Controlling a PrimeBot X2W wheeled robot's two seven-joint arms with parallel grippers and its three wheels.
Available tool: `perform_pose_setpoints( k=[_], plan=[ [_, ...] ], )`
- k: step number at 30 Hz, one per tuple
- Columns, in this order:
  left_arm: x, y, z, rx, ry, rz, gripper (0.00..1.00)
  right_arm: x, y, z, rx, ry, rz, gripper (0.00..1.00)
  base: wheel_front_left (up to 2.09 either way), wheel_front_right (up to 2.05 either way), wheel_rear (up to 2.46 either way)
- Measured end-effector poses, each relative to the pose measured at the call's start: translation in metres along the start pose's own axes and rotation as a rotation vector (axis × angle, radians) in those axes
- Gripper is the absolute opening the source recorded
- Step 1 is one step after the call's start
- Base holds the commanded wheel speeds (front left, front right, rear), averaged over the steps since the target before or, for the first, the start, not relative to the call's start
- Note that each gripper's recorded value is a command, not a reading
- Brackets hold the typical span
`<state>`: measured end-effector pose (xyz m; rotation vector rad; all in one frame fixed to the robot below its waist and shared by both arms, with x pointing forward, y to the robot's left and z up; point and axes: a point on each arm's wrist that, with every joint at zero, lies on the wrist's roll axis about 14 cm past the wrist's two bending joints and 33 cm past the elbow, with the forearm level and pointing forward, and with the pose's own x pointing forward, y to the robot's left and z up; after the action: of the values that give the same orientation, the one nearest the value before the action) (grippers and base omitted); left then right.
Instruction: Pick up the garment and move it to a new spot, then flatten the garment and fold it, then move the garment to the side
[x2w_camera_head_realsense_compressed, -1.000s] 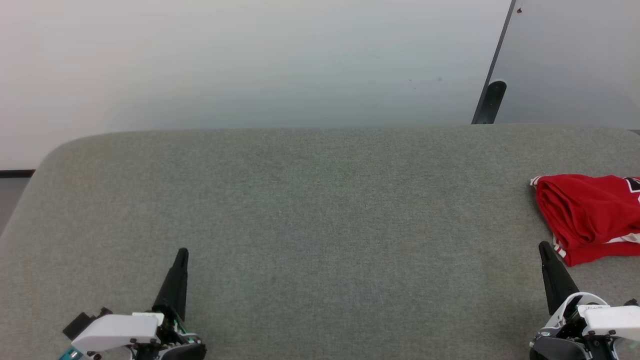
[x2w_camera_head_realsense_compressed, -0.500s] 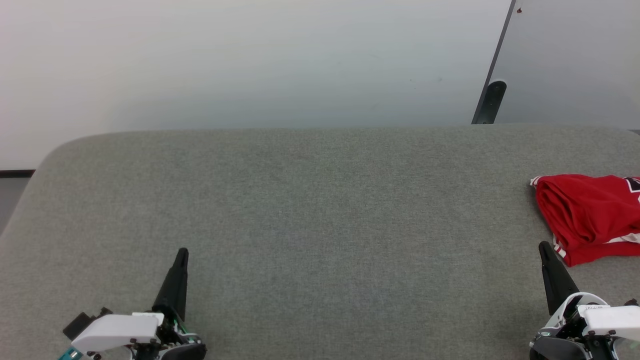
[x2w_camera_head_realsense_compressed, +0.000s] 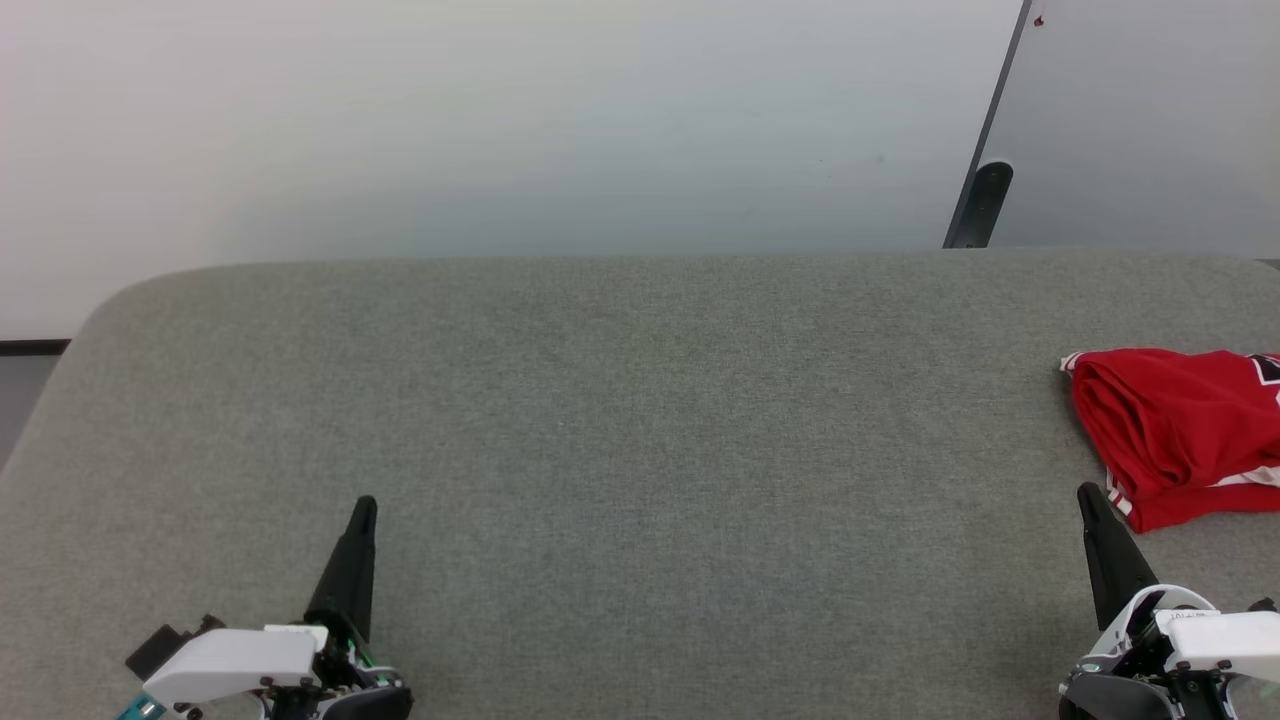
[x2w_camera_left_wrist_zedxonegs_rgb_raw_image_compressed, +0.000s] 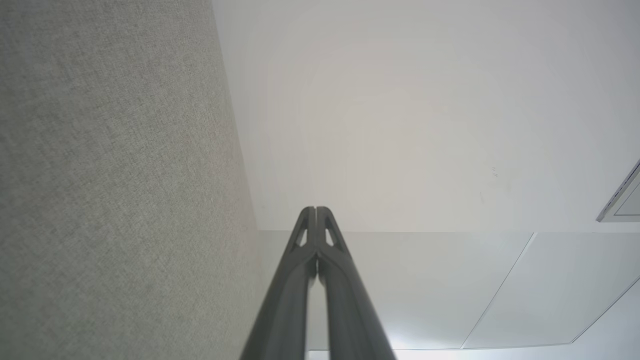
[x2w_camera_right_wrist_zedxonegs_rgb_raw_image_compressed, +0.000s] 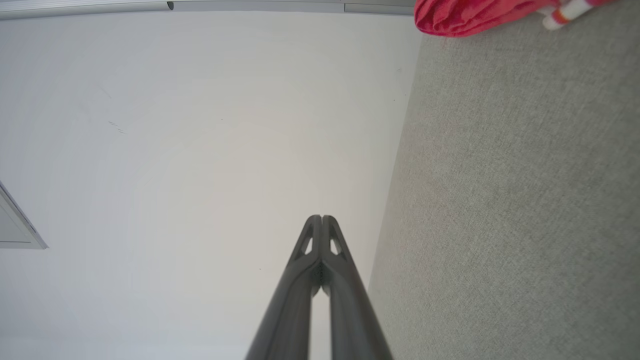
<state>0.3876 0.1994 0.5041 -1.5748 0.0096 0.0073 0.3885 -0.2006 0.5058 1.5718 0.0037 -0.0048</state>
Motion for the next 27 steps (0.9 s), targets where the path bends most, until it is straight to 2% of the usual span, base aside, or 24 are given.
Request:
perform_pose_setpoints(
  k=[27],
  plan=[
    [0.0000,0.0000,0.0000,0.000,0.000,0.000,0.00,0.0000,0.0000,-0.0001,0.000,0.000,0.000,0.00,0.00,0.00,0.00]
  ],
)
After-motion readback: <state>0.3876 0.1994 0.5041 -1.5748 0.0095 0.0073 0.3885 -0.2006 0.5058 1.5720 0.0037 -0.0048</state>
